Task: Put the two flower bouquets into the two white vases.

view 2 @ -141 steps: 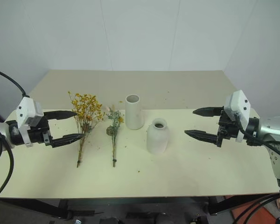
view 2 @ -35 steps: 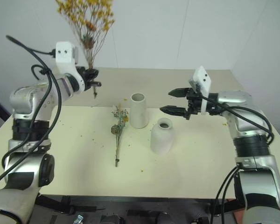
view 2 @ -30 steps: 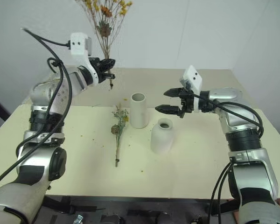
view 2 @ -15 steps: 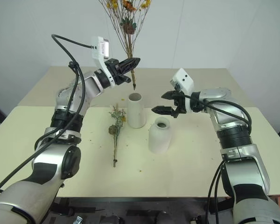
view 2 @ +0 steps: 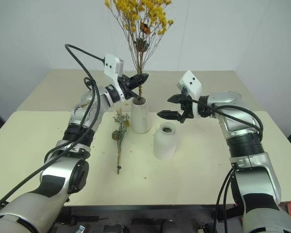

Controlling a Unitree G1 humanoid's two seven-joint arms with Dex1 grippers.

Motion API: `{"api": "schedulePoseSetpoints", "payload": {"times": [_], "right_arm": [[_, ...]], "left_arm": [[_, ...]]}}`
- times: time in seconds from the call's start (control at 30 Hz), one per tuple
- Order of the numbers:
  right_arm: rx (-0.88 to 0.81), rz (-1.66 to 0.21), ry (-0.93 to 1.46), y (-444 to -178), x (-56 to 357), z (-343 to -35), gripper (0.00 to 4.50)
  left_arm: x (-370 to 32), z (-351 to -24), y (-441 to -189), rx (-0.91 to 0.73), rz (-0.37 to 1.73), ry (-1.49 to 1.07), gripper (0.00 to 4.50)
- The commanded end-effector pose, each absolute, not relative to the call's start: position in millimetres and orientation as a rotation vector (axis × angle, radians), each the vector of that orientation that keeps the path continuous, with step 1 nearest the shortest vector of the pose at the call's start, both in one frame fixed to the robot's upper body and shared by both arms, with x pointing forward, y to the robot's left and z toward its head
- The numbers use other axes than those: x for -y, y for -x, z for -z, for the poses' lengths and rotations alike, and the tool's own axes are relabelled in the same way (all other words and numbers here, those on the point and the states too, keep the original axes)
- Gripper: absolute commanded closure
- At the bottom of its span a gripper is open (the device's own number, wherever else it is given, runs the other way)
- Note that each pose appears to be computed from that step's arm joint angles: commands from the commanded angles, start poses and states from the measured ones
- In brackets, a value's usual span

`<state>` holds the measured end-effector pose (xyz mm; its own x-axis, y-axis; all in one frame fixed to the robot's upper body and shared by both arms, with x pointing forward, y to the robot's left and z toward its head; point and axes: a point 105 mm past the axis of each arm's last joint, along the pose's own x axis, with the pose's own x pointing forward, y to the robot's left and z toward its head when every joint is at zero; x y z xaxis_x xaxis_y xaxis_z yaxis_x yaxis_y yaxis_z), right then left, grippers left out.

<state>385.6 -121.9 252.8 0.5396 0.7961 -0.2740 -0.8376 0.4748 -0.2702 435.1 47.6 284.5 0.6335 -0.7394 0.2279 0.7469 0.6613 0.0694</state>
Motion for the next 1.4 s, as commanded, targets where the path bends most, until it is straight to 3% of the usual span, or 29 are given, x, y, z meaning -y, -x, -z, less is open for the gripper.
{"api": "schedulePoseSetpoints", "payload": {"times": [0.03,0.23,0.4,0.7,0.93,1.17,1.4], "right_arm": [[-0.047,-0.979,0.393,-381,128,-272,0.00],[-0.049,-0.979,0.390,-379,130,-271,0.00],[-0.050,-0.980,0.389,-379,129,-271,0.00],[-0.049,-0.985,0.387,-379,128,-269,0.00],[-0.043,-1.034,0.410,-371,124,-269,0.00],[0.001,-1.141,0.456,-348,113,-276,0.00],[0.018,-1.201,0.480,-337,104,-276,0.00]], "left_arm": [[-47,-292,-434,0.295,0.837,0.019,4.47],[-46,-274,-437,0.262,0.791,-0.005,4.47],[-56,-266,-439,0.227,0.747,-0.013,3.14],[-90,-261,-406,0.196,0.725,-0.116,0.09],[-128,-245,-373,-0.032,0.675,-0.136,0.04],[-151,-200,-346,-0.598,0.582,-0.063,0.04],[-142,-177,-347,-0.788,0.613,-0.005,0.04]]}}
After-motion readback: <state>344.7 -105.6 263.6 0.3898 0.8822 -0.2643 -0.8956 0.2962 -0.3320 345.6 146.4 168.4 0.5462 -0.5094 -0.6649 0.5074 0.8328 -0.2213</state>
